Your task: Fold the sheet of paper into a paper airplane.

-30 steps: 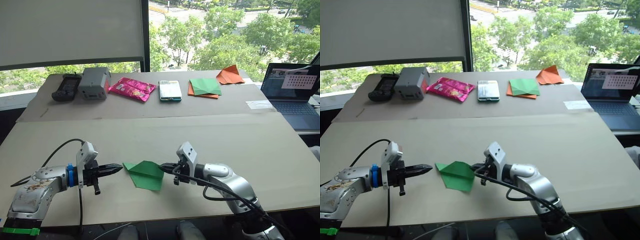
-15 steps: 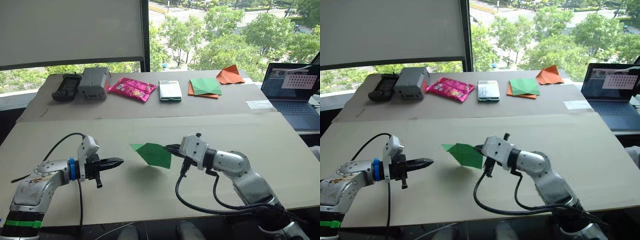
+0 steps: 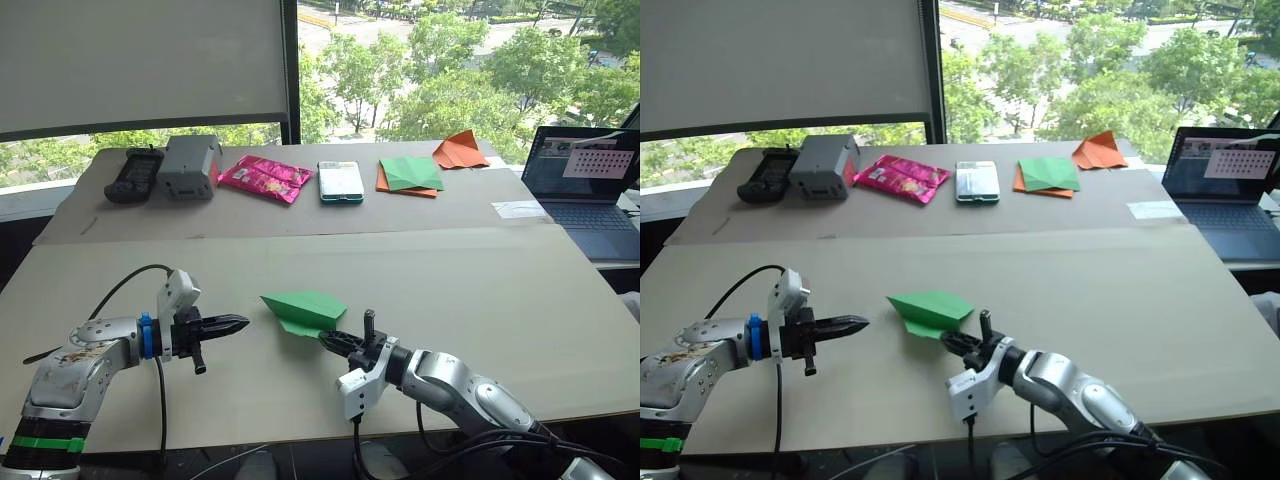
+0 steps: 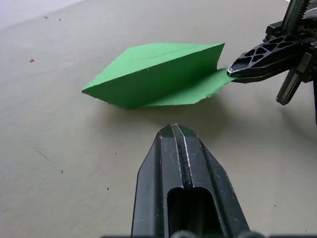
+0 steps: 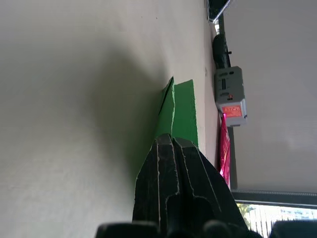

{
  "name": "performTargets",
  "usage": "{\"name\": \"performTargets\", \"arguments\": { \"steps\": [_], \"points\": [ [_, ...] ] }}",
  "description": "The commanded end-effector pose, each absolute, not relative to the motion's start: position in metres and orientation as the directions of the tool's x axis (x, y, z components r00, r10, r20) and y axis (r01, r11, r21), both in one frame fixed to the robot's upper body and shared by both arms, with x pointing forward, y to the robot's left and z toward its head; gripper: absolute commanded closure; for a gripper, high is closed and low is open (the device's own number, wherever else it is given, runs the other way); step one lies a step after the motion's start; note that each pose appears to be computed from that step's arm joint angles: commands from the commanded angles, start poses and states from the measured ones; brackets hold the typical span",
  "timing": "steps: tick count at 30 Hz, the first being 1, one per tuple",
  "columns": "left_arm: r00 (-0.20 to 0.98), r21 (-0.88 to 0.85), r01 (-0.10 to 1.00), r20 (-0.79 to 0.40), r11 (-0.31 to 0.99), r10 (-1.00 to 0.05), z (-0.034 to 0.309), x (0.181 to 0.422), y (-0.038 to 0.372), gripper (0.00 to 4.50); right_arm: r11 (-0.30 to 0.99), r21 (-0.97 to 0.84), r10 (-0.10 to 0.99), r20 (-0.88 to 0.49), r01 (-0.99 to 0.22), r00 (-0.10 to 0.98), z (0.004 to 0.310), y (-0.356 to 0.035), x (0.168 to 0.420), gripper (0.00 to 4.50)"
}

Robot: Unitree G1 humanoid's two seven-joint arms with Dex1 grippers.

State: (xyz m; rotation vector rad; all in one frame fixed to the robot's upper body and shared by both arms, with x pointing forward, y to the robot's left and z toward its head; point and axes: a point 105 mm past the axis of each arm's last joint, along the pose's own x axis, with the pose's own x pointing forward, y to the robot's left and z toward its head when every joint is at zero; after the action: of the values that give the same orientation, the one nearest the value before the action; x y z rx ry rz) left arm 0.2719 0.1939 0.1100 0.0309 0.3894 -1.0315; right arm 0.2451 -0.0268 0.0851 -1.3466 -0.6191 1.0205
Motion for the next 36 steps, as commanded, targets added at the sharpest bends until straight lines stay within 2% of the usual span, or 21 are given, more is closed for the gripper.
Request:
{"name": "performTargets", "arguments": {
  "steps": [1,11,18,19,21,23,25,27,30,36],
  "points": [
    [0.442,-0.146,0.851,-0.317,0.504,-0.839,0.116,0.273,0.192,4.5,-0.049,-0.976,0.905,-0.135,-0.214,0.404,0.102,-0.023,0.241,3.88],
    [0.437,-0.147,0.854,-0.317,0.499,-0.842,0.115,0.275,0.19,4.5,-0.108,-0.947,0.913,-0.215,-0.301,0.346,0.095,-0.031,0.236,0.49],
    [0.433,-0.148,0.856,-0.318,0.496,-0.843,0.114,0.277,0.19,4.5,0.007,-0.924,0.94,-0.124,-0.381,0.319,0.14,-0.041,0.242,0.49],
    [0.433,-0.149,0.856,-0.319,0.496,-0.843,0.113,0.277,0.19,4.5,0.035,-0.908,0.937,-0.116,-0.417,0.331,0.143,-0.041,0.245,0.72],
    [0.431,-0.152,0.855,-0.321,0.495,-0.843,0.112,0.276,0.19,4.5,0.201,-0.82,0.909,-0.048,-0.536,0.414,0.154,-0.041,0.262,1.25],
    [0.431,-0.153,0.855,-0.322,0.495,-0.843,0.111,0.275,0.19,4.5,0.339,-0.615,0.863,-0.099,-0.712,0.496,0.145,-0.041,0.281,2.04],
    [0.433,-0.153,0.854,-0.32,0.497,-0.843,0.111,0.275,0.19,4.5,0.397,-0.444,0.846,-0.161,-0.803,0.508,0.135,-0.037,0.285,2.76],
    [0.432,-0.151,0.855,-0.321,0.496,-0.843,0.111,0.274,0.19,4.5,0.429,-0.384,0.835,-0.177,-0.817,0.522,0.135,-0.032,0.289,3.42],
    [0.431,-0.151,0.856,-0.321,0.494,-0.844,0.11,0.273,0.19,4.5,0.426,-0.218,0.845,-0.25,-0.878,0.472,0.126,-0.021,0.287,4.41],
    [0.432,-0.149,0.856,-0.322,0.496,-0.842,0.11,0.272,0.19,4.5,0.363,-0.195,0.848,-0.335,-0.911,0.41,0.112,-0.011,0.276,4.48]
  ]
}}
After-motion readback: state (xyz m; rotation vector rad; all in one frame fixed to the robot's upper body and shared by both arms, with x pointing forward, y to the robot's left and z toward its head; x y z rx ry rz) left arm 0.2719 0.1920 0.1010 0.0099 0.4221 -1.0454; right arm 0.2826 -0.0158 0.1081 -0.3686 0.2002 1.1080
